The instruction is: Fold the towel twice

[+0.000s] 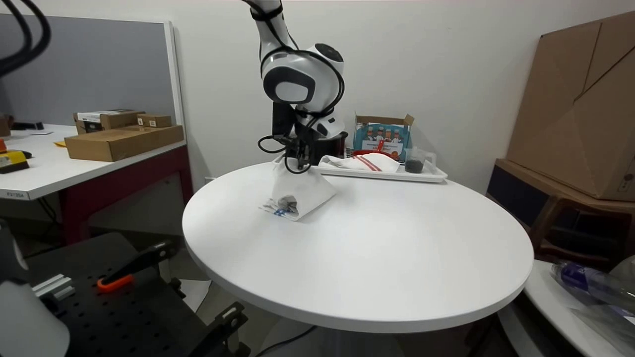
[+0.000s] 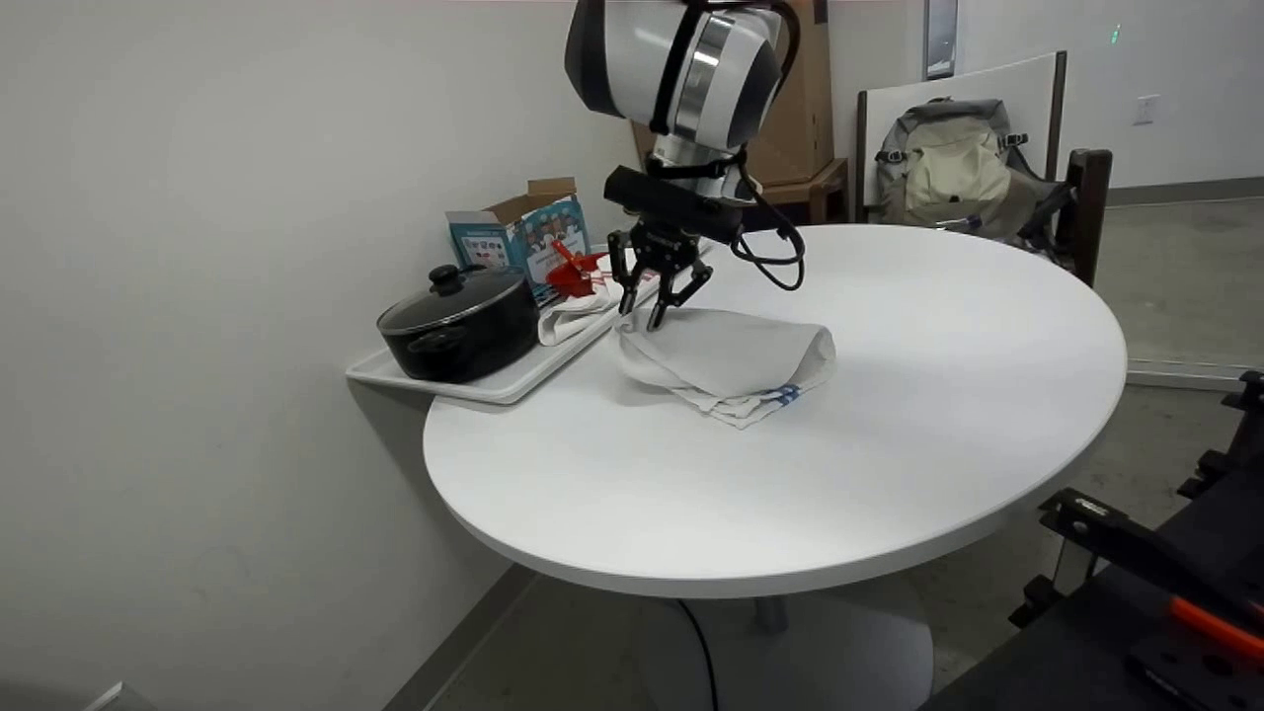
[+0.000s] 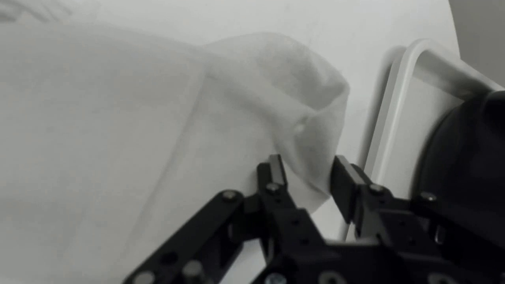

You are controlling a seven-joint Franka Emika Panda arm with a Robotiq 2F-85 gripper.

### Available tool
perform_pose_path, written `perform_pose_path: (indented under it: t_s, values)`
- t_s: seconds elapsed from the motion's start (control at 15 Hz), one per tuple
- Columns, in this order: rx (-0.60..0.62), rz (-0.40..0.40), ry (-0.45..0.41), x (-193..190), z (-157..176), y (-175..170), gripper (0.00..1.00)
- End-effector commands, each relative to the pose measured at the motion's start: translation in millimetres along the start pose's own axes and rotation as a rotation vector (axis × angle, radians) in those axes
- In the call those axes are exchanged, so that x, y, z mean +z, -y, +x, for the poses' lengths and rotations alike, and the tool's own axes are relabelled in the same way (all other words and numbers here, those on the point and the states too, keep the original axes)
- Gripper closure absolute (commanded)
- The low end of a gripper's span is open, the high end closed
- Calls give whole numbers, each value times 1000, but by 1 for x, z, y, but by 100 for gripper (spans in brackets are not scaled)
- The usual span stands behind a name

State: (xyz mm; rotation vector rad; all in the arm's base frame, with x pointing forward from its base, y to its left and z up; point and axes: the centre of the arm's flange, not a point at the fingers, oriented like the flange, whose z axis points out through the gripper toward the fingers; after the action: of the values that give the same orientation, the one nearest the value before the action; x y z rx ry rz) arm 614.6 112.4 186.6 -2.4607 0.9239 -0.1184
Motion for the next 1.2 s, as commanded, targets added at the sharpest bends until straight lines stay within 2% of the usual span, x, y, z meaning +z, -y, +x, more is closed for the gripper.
perform_pose_path:
  t_s: [0.0, 0.27, 0.33, 0.6, 0.87, 1.13]
  values:
    - [60, 20, -64, -12, 9, -21, 31]
    - [101, 45, -100, -33, 19, -38, 2]
    - [72, 49, -58, -40, 16, -40, 0]
    - [-68, -47, 126, -59, -18, -47, 0]
    - [-187, -162, 304, -83, -65, -76, 0]
    - [-324, -333, 431, -124, -94, -108, 0]
